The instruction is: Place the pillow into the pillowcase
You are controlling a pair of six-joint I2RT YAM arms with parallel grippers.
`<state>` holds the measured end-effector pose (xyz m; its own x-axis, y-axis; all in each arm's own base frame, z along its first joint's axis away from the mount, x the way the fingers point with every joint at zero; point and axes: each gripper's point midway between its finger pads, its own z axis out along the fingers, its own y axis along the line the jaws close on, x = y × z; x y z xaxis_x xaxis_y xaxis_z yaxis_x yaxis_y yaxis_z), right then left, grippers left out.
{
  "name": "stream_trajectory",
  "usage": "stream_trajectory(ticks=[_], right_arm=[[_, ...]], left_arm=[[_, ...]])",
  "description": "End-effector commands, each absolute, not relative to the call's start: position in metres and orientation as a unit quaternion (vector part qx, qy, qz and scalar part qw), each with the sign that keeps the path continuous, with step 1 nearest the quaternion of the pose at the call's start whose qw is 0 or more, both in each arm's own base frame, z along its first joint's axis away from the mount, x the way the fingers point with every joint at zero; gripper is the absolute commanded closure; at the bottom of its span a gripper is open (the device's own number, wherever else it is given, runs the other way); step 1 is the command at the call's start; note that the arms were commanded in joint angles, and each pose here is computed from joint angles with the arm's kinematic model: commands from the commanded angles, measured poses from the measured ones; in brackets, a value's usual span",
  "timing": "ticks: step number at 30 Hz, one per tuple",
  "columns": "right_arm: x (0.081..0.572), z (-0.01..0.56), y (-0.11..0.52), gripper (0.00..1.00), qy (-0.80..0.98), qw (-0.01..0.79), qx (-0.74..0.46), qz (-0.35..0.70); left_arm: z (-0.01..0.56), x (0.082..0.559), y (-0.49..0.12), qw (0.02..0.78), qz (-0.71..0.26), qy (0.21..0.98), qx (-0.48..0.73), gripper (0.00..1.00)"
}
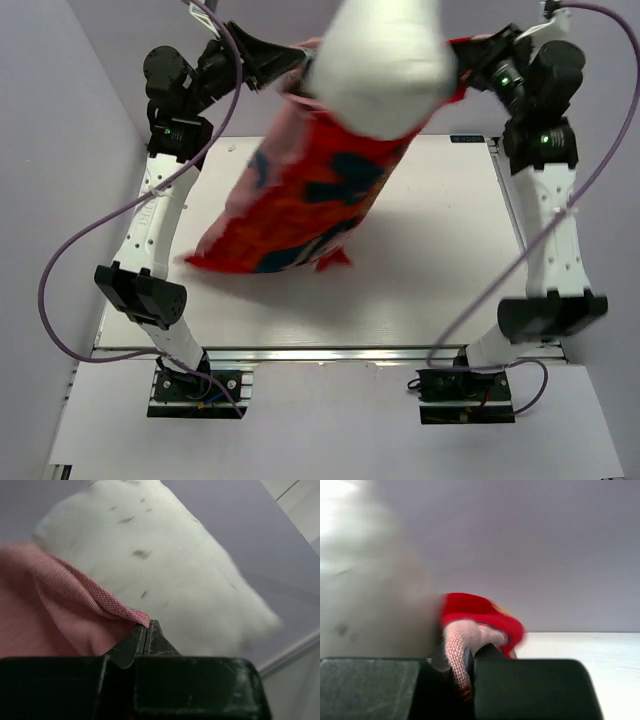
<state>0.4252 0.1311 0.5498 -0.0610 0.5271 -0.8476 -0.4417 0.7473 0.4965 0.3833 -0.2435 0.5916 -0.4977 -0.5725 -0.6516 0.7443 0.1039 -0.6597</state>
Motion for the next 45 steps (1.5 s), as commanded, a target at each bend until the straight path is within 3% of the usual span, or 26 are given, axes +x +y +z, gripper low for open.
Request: stream_trajectory(ticks=[1, 2, 3, 4, 6, 7, 9, 11, 14, 18, 20, 23, 24, 25, 27, 29, 30, 31, 32, 33, 34, 35, 38, 41, 42, 45], right_arm=[[0.416, 0.605, 0.096, 1.0, 0.576, 0.719, 0.053, 0.384], [0.4, 0.609, 0.118, 1.0, 0.564, 0.721, 0.014, 0.403], [0.341, 0.623, 0.173, 1.0, 0.541, 0.707, -0.056, 0.453], [0.324, 0.588, 0.212, 1.0, 0.563, 0.672, -0.095, 0.472], [0.253, 0.581, 0.267, 1.0, 0.52, 0.664, -0.186, 0.504], [0.189, 0.57, 0.303, 1.0, 0.509, 0.619, -0.221, 0.556], [0.151, 0.563, 0.32, 1.0, 0.505, 0.604, -0.259, 0.559], [0.176, 0.573, 0.307, 1.0, 0.508, 0.653, -0.216, 0.518], [0.298, 0.609, 0.216, 1.0, 0.5, 0.761, -0.098, 0.401], [0.373, 0.642, 0.128, 1.0, 0.504, 0.782, 0.001, 0.368], [0.362, 0.641, 0.142, 1.0, 0.512, 0.755, -0.025, 0.409], [0.286, 0.613, 0.229, 1.0, 0.516, 0.688, -0.144, 0.489], [0.207, 0.617, 0.273, 1.0, 0.482, 0.648, -0.21, 0.551], [0.192, 0.583, 0.298, 1.0, 0.505, 0.615, -0.224, 0.564], [0.153, 0.572, 0.32, 1.0, 0.492, 0.609, -0.263, 0.564], [0.196, 0.581, 0.304, 1.0, 0.499, 0.685, -0.208, 0.489], [0.256, 0.585, 0.27, 1.0, 0.508, 0.732, -0.161, 0.424], [0.279, 0.607, 0.239, 1.0, 0.488, 0.757, -0.139, 0.411], [0.303, 0.621, 0.211, 1.0, 0.487, 0.757, -0.086, 0.426], [0.37, 0.61, 0.153, 1.0, 0.521, 0.773, -0.024, 0.361], [0.37, 0.645, 0.122, 1.0, 0.493, 0.796, -0.005, 0.35], [0.401, 0.64, 0.084, 1.0, 0.501, 0.797, 0.037, 0.334], [0.383, 0.648, 0.096, 1.0, 0.496, 0.789, -0.008, 0.363], [0.309, 0.621, 0.198, 1.0, 0.506, 0.723, -0.134, 0.45], [0.256, 0.613, 0.255, 1.0, 0.49, 0.683, -0.194, 0.506], [0.195, 0.611, 0.293, 1.0, 0.448, 0.681, -0.237, 0.529]], left_arm=[[0.663, 0.269, -0.227, 0.549, -0.662, 0.487, 0.153, 1.0], [0.664, 0.281, -0.215, 0.576, -0.638, 0.49, 0.144, 1.0], [0.663, 0.297, -0.207, 0.591, -0.624, 0.497, 0.119, 1.0], [0.66, 0.314, -0.197, 0.599, -0.614, 0.505, 0.096, 1.0], [0.65, 0.36, -0.18, 0.605, -0.607, 0.513, 0.039, 1.0], [0.655, 0.37, -0.176, 0.618, -0.609, 0.496, 0.031, 1.0], [0.656, 0.401, -0.178, 0.61, -0.626, 0.486, 0.01, 1.0], [0.659, 0.399, -0.194, 0.578, -0.655, 0.485, 0.033, 1.0], [0.657, 0.357, -0.232, 0.525, -0.68, 0.503, 0.092, 1.0], [0.639, 0.298, -0.251, 0.499, -0.687, 0.519, 0.101, 1.0], [0.631, 0.313, -0.232, 0.526, -0.658, 0.533, 0.077, 1.0], [0.619, 0.368, -0.194, 0.549, -0.626, 0.553, 0.019, 1.0], [0.622, 0.381, -0.189, 0.557, -0.628, 0.544, 0.013, 1.0], [0.627, 0.402, -0.188, 0.554, -0.64, 0.532, 0.009, 1.0], [0.638, 0.412, -0.195, 0.55, -0.658, 0.513, 0.021, 1.0], [0.653, 0.395, -0.221, 0.531, -0.684, 0.496, 0.065, 1.0], [0.654, 0.385, -0.231, 0.519, -0.691, 0.497, 0.083, 1.0], [0.651, 0.362, -0.251, 0.494, -0.701, 0.501, 0.116, 1.0], [0.65, 0.338, -0.258, 0.48, -0.706, 0.506, 0.125, 1.0], [0.649, 0.322, -0.263, 0.473, -0.71, 0.504, 0.135, 1.0], [0.652, 0.303, -0.268, 0.475, -0.715, 0.493, 0.143, 1.0], [0.65, 0.289, -0.265, 0.475, -0.715, 0.495, 0.138, 1.0], [0.645, 0.305, -0.252, 0.509, -0.682, 0.511, 0.122, 1.0], [0.64, 0.36, -0.23, 0.542, -0.656, 0.521, 0.072, 1.0], [0.643, 0.377, -0.229, 0.553, -0.658, 0.507, 0.07, 1.0], [0.664, 0.381, -0.229, 0.548, -0.691, 0.465, 0.077, 1.0]])
